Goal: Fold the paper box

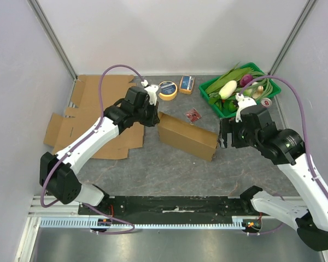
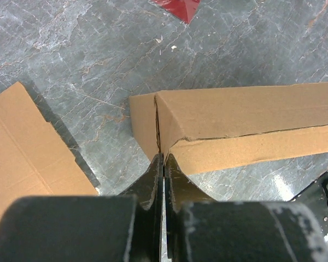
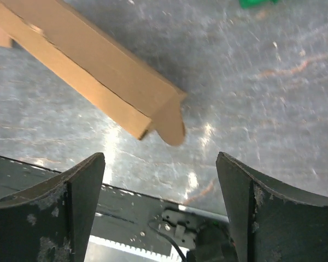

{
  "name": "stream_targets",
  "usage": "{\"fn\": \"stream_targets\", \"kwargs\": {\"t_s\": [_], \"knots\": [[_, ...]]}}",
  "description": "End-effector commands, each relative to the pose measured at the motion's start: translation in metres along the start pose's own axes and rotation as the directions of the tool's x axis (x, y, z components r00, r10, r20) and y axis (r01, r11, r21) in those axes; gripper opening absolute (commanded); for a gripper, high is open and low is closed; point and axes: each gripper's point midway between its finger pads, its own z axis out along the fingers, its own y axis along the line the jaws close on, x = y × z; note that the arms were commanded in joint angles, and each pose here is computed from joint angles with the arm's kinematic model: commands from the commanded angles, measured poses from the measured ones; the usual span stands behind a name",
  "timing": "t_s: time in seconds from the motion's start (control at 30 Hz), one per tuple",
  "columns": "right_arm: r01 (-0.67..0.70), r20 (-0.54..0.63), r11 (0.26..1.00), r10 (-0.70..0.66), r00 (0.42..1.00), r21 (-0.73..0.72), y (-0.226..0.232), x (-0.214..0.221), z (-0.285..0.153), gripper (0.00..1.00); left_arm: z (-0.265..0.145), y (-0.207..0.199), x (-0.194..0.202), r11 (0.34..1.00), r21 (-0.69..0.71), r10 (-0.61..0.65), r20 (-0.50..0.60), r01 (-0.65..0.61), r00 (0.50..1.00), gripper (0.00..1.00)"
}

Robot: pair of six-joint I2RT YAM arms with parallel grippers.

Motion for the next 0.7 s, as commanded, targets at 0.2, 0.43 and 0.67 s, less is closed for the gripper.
{"fn": "stream_targets", "kwargs": {"t_s": [0.2,0.43,0.67], "knots": [[0.098,-0.125,0.992,-0.089,0.988,0.074,-0.020,0.039,0.024,0.60,-0.004,-0.002,0.012,1.000,-0.001,0.004,-0.084,-0.004,0.996,0.02],[0.100,0.000,0.991,-0.100,0.995,0.086,-0.018,0.017,0.050,0.31,-0.004,-0.003,0.015,1.000,0.005,0.001,-0.096,0.000,0.995,0.02],[0.040,0.069,0.996,-0.046,0.997,0.086,-0.013,-0.005,0.045,0.04,-0.005,-0.004,0.015,1.000,0.014,0.001,-0.095,0.000,0.996,0.02]]}}
